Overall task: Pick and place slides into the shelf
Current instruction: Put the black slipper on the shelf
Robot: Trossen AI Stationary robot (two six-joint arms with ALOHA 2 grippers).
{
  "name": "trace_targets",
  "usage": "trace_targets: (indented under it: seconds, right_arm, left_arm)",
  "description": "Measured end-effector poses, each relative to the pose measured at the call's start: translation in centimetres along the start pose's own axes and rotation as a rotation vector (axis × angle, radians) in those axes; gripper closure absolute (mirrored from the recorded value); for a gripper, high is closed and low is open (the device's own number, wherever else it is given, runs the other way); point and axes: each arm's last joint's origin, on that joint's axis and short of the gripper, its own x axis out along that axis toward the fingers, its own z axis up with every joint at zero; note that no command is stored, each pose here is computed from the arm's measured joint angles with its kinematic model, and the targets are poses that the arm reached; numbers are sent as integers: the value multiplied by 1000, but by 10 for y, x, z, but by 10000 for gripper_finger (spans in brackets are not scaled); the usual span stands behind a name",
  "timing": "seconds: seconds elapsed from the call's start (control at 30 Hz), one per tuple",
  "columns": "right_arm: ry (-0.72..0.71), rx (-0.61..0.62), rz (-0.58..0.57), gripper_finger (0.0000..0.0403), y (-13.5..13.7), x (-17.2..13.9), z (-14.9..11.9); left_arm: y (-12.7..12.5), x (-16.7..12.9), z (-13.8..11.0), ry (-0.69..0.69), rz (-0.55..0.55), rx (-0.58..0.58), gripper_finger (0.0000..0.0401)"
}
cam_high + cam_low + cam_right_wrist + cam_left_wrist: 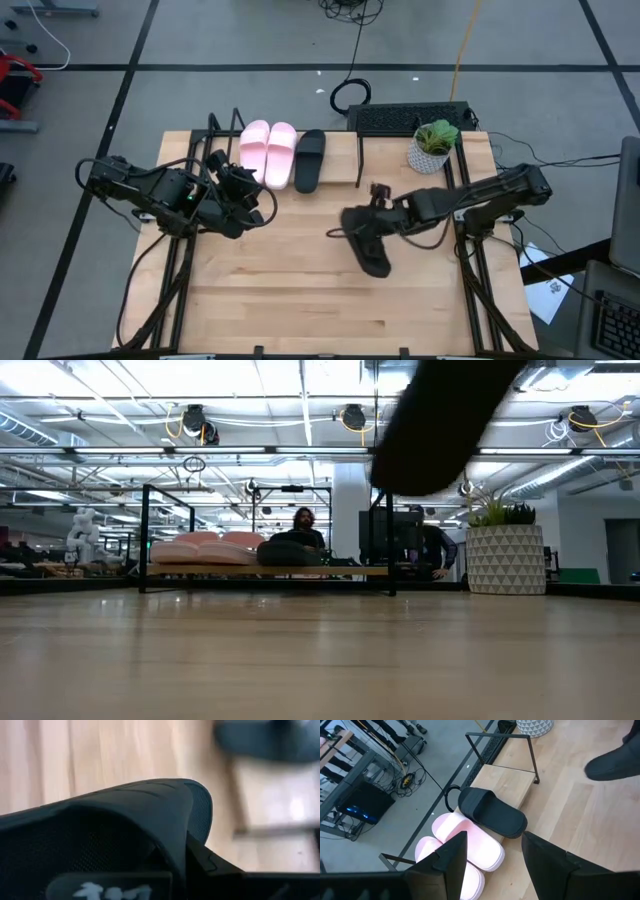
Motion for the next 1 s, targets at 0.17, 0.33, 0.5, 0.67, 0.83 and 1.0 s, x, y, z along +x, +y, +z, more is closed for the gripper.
trace_targets:
  seconds: [0.17, 0.33, 0.5, 0.67, 0.83, 1.0]
  right_arm:
    - [-260, -25, -155, 402, -14, -23, 37]
    - [-359, -26, -397, 402, -52, -23, 58]
    - [-368, -8, -519, 402, -96, -6, 71]
    - [-251, -72, -610, 402, -132, 30, 75]
    - [-95, -164, -671, 402, -157, 66, 82]
    - [-86, -219, -697, 403, -171, 73, 104]
  left_arm:
    - [0, 0, 0, 0, 0, 1, 213]
    - [0, 0, 0, 0, 0, 6, 213]
    - [0, 0, 0, -1, 3, 8, 213]
    - [1, 0, 0, -3, 10, 16, 213]
    - [4, 4, 2, 4, 24, 5, 213]
    - [7, 8, 3, 16, 39, 14, 213]
